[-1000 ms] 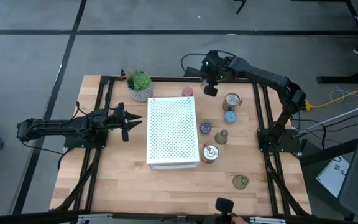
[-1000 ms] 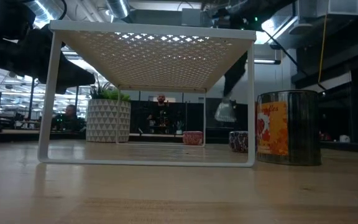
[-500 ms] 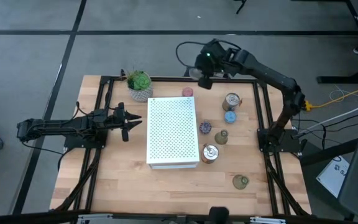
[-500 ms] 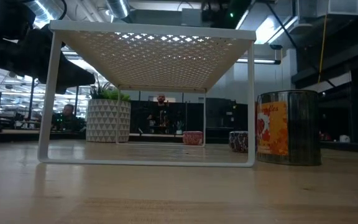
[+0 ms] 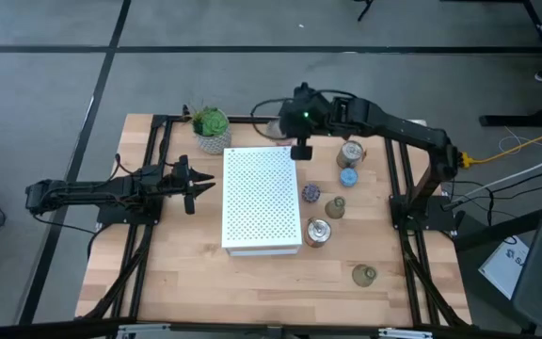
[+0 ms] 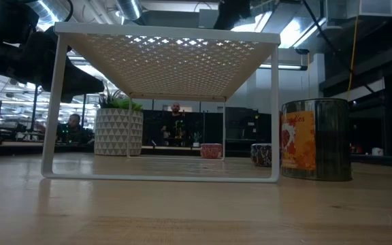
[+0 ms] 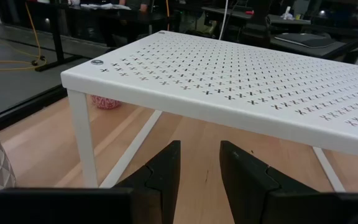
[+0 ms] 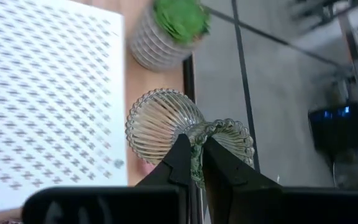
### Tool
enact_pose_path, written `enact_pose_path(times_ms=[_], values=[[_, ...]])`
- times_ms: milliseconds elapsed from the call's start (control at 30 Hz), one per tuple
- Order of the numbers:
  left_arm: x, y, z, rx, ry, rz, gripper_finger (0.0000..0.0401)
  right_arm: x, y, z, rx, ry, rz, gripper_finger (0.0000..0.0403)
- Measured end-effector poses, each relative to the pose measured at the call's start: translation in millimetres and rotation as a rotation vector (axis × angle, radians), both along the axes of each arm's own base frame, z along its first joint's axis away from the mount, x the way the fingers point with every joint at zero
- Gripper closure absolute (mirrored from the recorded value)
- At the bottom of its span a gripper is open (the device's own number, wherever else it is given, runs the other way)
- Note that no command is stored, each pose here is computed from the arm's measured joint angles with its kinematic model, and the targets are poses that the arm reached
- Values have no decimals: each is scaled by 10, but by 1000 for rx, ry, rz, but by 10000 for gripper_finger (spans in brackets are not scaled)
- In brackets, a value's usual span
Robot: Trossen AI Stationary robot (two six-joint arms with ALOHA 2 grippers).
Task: Pick & Place candle stick holders
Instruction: Put the top green glass candle holder on the shelf
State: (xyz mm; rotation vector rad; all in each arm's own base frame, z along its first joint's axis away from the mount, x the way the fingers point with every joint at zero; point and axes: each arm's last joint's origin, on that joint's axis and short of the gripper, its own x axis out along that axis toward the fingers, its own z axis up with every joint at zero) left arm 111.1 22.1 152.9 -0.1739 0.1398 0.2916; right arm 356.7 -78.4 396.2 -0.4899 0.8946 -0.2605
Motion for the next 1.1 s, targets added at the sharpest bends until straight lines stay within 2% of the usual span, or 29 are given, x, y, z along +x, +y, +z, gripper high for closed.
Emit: enact_pose_path(times_ms=[467, 1100], values=[[0, 0, -1, 0, 1, 0, 294, 96, 543, -35, 5, 19, 153, 383], [3, 0, -10, -2, 9, 0, 294, 227, 454, -486, 61, 271, 96, 383]])
